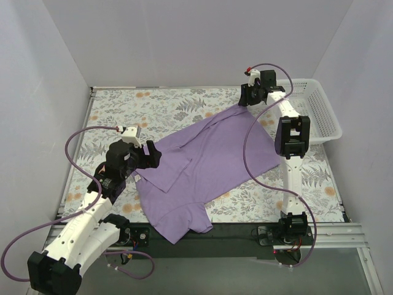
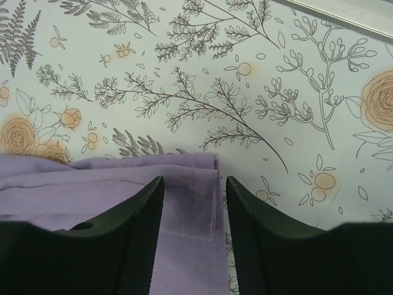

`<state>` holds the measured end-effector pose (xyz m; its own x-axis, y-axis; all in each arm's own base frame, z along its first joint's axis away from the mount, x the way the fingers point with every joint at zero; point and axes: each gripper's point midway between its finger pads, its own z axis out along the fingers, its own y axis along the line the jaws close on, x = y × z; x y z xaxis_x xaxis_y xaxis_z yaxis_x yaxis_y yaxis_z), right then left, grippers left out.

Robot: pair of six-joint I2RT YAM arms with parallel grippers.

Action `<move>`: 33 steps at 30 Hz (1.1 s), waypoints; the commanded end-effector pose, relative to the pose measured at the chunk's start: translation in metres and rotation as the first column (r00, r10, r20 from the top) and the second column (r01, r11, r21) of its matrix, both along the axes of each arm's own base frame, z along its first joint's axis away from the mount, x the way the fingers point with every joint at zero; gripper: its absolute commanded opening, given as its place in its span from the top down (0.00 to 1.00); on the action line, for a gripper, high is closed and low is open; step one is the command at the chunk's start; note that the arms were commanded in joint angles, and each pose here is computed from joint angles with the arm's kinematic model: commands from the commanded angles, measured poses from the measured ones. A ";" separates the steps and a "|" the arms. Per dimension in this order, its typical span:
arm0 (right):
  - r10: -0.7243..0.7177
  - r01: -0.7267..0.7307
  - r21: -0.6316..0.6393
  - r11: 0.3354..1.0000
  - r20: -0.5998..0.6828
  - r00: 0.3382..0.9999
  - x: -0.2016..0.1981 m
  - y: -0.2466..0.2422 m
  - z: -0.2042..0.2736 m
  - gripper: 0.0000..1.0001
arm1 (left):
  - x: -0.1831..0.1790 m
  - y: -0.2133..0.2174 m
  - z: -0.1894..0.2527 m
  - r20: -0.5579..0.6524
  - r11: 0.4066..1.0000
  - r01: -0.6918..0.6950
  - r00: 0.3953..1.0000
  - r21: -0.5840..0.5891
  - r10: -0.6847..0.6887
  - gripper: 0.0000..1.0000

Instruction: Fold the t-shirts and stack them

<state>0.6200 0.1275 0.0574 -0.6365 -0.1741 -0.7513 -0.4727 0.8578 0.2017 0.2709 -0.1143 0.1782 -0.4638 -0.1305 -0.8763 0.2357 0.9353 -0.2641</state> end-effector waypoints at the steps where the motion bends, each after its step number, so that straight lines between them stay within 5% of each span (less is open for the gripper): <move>1: 0.011 -0.013 0.031 0.999 0.067 0.998 0.013 0.008 0.022 0.50 | 0.000 0.000 0.001 -0.002 1.000 0.004 1.000 -0.005 -0.004 0.23; 6: 0.029 -0.032 0.034 0.999 0.074 0.997 0.011 0.010 0.025 0.79 | -0.001 0.001 0.002 0.000 1.000 -0.004 1.000 -0.004 0.004 0.23; 11: 0.039 -0.041 0.014 0.999 0.099 0.994 0.006 0.006 0.036 0.92 | -0.001 0.001 0.001 -0.002 1.000 -0.003 1.000 -0.004 0.003 0.23; 33: 0.084 -0.068 -0.118 0.991 0.136 0.987 -0.037 -0.029 0.040 0.89 | -0.001 -0.001 0.001 -0.004 1.000 0.008 1.000 -0.005 -0.008 0.23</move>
<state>0.5808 0.1085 0.0791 -0.5625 -0.2651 -0.7831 -0.5528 0.8250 0.1178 0.2707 -0.1151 0.1773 -0.4682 -0.1320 -0.8737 0.2362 0.9341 -0.2677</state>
